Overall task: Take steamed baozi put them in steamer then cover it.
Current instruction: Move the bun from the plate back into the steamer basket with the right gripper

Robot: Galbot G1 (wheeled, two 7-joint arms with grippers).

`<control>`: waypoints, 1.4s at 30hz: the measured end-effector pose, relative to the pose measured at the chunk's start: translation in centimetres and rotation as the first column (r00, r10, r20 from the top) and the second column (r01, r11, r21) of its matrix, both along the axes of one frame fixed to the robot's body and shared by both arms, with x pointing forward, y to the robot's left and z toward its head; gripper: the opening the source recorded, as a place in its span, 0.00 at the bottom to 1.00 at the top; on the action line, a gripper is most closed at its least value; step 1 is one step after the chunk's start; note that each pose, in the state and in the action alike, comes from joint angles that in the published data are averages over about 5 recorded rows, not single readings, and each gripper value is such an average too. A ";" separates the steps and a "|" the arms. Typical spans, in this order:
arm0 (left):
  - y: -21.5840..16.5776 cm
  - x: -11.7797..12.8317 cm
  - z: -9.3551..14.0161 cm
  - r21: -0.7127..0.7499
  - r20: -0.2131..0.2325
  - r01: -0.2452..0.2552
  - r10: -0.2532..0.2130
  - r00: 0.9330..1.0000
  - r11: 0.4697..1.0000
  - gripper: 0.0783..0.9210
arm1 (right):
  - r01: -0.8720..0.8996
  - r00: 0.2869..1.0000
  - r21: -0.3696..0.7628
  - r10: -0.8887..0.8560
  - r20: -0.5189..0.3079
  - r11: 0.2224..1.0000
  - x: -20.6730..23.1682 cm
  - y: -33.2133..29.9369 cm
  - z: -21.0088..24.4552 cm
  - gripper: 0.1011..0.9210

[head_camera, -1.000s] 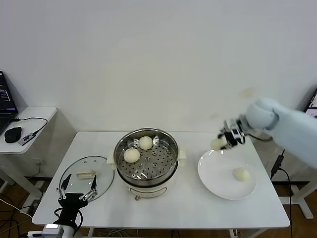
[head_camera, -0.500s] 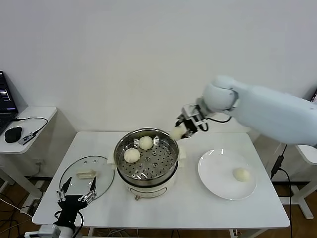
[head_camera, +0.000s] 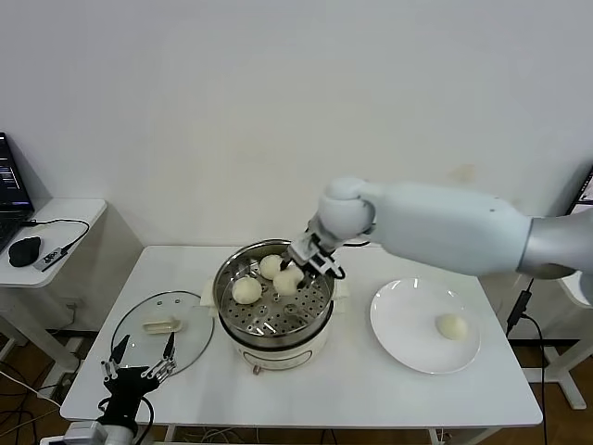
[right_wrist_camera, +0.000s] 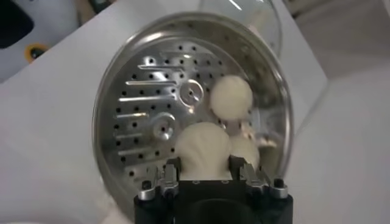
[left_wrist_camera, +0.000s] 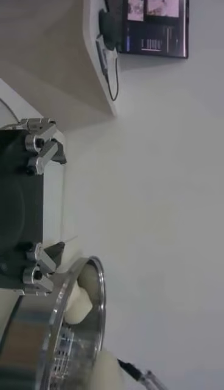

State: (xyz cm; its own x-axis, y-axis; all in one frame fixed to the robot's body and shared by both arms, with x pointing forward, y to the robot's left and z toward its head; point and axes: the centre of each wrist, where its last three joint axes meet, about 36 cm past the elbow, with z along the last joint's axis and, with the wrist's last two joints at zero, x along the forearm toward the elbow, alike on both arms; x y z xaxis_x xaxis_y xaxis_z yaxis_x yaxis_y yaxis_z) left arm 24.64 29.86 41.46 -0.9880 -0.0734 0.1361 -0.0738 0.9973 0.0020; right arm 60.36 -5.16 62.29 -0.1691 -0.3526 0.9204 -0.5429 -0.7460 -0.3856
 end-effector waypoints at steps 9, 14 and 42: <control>-0.1 0.1 0.1 -0.009 0.009 -0.008 0.008 1.000 1.000 0.88 | -0.172 0.985 -0.078 0.174 0.014 0.982 -0.8 2.6 -1.7 0.51; 0.0 0.2 0.1 -0.008 0.013 -0.013 0.013 1.000 1.000 0.88 | -0.241 0.970 -0.103 0.244 0.017 0.965 -1.1 3.6 -2.4 0.52; 0.1 0.7 -0.1 0.001 0.017 -0.011 0.011 1.000 1.000 0.88 | -0.317 0.945 -0.109 0.323 0.048 0.942 -1.1 4.4 -0.9 0.88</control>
